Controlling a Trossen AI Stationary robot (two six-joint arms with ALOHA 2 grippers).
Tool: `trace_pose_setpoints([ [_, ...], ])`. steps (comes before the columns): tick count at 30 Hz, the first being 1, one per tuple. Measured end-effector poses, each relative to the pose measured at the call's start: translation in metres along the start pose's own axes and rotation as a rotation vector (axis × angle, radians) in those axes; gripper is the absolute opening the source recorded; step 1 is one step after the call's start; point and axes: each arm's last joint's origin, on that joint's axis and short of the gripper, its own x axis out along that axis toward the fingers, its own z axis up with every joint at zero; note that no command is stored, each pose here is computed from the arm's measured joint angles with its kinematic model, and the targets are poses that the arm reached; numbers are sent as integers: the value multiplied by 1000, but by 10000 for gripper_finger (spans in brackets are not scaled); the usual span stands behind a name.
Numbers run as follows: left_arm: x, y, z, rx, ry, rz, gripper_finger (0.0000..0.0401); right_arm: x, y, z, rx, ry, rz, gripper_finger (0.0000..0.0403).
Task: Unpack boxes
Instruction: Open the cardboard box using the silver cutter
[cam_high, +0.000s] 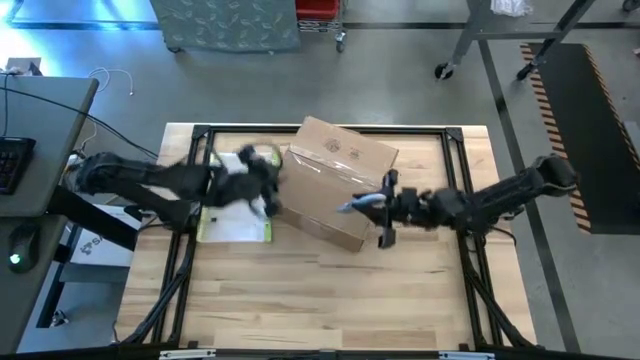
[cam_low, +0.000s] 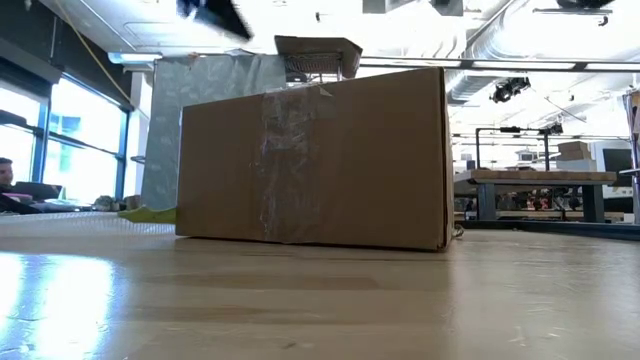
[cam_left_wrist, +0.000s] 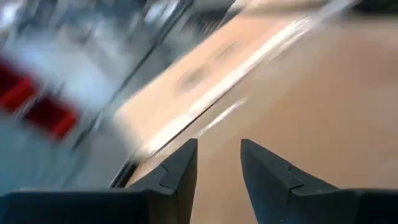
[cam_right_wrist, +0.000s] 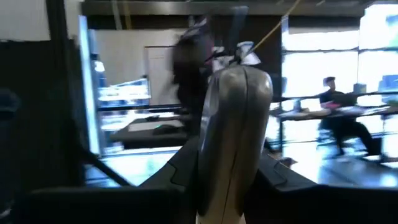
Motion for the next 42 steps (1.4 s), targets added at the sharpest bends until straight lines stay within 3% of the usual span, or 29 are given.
trace_pose_setpoints([
  [3, 20, 30, -16, -64, 122, 108, 74, 4, -29, -6, 18, -50, 40, 58],
  [6, 44, 48, -36, -123, 209, 71, 51, 10, -54, -6, -7, -82, 27, 58],
  [9, 68, 49, -57, -181, 247, -56, 29, 15, -75, -2, -36, -86, 15, 58],
  [14, 91, 33, -75, -292, 110, -346, 2, 19, -99, 12, -79, -126, 65, 58],
  [18, 90, 7, -77, -388, -14, -623, 4, 20, -107, 14, -89, -116, 74, 58],
  [21, 80, -13, -75, -383, -78, -720, 1, 20, -109, 12, -89, -90, 93, 58],
  [25, 63, -31, -67, -327, -139, -685, 0, 20, -113, 13, -100, -89, 107, 58],
  [30, 51, -26, -43, -204, -298, -415, 6, 30, -126, 19, -95, -67, 153, 58],
  [33, 51, -15, -27, -142, -395, -349, 30, 40, -134, 15, -92, -35, 169, 58],
  [36, 62, 3, -19, -126, -422, -377, 71, 45, -140, 4, -81, 3, 178, 58],
  [42, 94, 26, -19, -62, -476, -548, 172, 45, -147, -3, -4, 42, 212, 58],
])
